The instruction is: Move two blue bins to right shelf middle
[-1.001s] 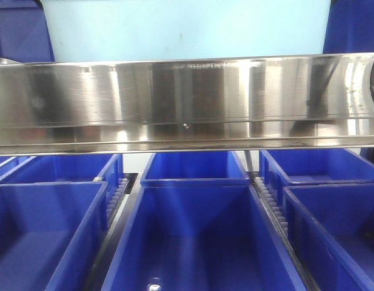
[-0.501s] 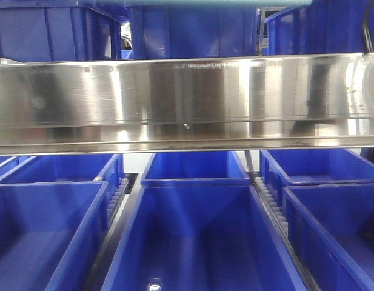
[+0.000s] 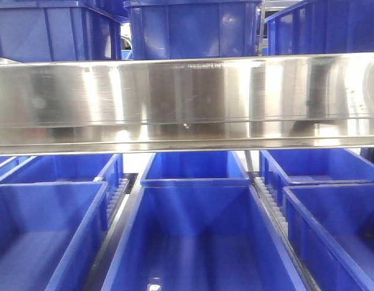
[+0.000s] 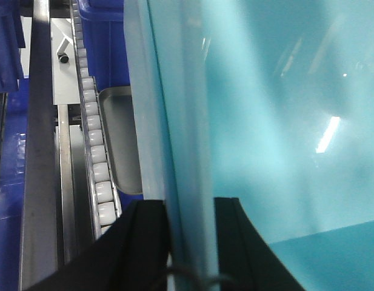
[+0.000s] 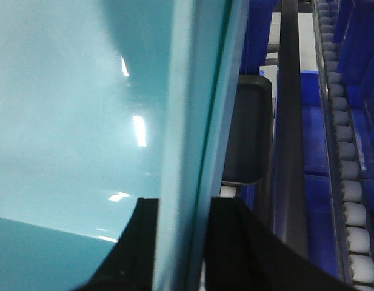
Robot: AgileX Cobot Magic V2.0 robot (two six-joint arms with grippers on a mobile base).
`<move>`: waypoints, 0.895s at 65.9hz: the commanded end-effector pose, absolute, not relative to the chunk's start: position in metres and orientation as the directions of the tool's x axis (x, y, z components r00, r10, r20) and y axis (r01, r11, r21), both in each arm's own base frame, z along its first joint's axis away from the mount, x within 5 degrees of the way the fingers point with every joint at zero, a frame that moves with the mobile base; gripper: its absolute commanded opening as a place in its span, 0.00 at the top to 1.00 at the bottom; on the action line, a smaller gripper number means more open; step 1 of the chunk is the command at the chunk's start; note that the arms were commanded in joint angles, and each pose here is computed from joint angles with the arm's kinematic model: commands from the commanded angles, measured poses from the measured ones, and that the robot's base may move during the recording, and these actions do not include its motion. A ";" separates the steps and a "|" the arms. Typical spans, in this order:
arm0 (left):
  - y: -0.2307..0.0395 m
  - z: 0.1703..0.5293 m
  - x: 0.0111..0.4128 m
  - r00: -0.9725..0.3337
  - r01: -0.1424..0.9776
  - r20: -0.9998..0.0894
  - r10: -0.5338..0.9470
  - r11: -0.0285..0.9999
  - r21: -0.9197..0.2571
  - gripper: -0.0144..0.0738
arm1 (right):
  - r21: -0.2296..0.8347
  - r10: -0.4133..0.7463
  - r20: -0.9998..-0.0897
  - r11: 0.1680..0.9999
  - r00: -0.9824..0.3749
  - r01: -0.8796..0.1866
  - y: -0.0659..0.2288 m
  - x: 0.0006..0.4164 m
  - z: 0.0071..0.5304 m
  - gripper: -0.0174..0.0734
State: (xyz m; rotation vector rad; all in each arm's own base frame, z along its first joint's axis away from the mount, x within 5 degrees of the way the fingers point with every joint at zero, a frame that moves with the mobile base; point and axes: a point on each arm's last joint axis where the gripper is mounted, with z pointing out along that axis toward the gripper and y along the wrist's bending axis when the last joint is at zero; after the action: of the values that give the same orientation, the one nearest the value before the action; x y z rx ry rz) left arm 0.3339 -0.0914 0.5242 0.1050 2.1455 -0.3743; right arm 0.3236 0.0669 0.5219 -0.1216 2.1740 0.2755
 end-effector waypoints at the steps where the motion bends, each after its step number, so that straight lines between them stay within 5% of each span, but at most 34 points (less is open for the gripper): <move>1: -0.098 0.541 0.325 -0.497 0.292 -0.861 -0.108 0.913 -0.284 0.96 | 0.164 0.018 -0.871 0.952 -0.490 -0.257 0.072 0.315 0.539 0.99; 59: -0.097 0.540 0.324 -0.506 0.289 -0.857 -0.103 0.916 -0.280 0.96 | 0.165 0.028 -0.885 0.952 -0.465 -0.258 0.072 0.318 0.540 0.99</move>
State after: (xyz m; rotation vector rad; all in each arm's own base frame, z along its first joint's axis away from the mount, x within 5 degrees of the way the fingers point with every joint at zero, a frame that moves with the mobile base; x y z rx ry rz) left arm 0.3331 -0.0913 0.5230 0.1068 2.1618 -0.3717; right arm 0.3238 0.0670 0.5206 -0.1226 2.1850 0.2744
